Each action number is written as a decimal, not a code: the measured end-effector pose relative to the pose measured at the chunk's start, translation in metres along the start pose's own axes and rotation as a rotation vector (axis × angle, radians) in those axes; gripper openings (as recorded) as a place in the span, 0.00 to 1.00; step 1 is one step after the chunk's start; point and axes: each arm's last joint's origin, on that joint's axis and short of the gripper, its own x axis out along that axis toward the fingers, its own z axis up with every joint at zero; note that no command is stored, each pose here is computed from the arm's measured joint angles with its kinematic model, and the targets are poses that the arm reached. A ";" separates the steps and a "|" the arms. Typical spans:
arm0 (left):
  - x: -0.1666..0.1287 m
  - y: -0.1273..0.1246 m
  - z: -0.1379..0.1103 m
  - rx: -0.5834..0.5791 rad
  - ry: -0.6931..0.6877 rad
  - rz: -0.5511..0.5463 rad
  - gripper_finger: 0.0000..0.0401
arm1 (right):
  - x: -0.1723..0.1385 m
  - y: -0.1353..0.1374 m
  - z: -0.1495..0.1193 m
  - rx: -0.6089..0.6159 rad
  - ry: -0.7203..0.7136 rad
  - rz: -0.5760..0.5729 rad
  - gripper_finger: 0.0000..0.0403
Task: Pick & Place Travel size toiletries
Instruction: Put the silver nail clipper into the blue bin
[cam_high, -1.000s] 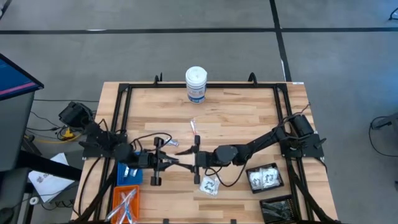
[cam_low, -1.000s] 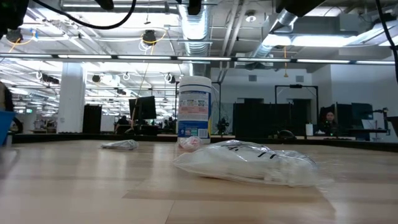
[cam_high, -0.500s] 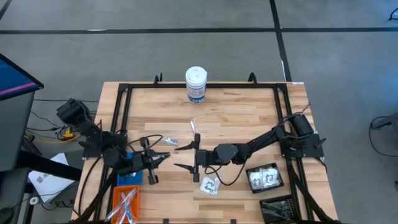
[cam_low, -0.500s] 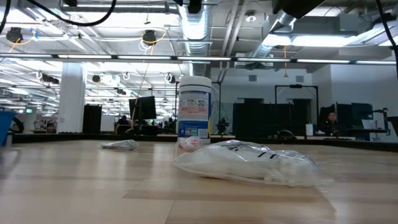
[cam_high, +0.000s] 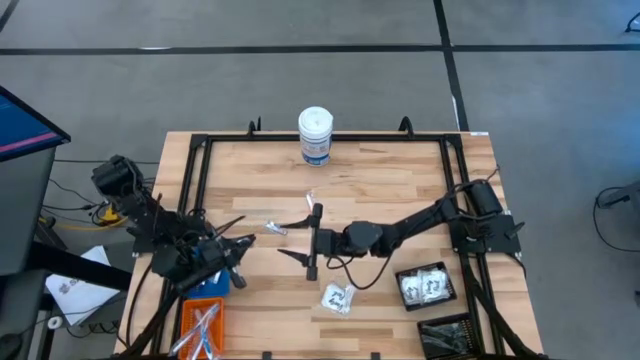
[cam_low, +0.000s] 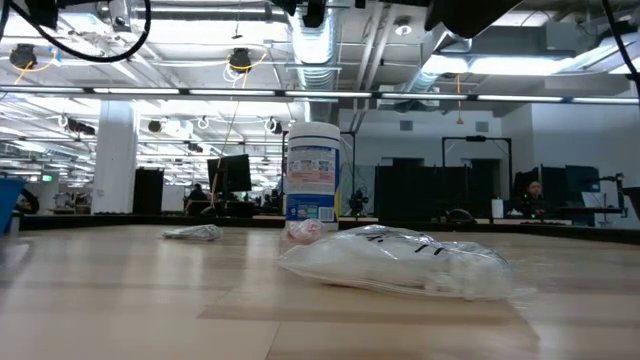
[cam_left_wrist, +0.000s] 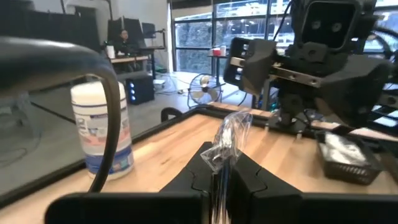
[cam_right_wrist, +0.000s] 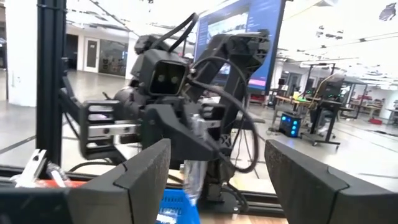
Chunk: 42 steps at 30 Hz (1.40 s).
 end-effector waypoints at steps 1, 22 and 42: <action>-0.001 0.000 0.000 -0.014 0.001 -0.001 0.01 | 0.000 -0.001 0.000 0.001 -0.003 -0.002 0.63; -0.016 -0.047 0.016 -0.092 -0.028 -0.496 0.01 | 0.004 -0.014 0.001 0.005 -0.042 0.014 0.63; -0.016 -0.027 -0.035 -0.462 0.993 -0.263 0.01 | 0.004 -0.014 0.000 0.011 -0.035 0.015 0.63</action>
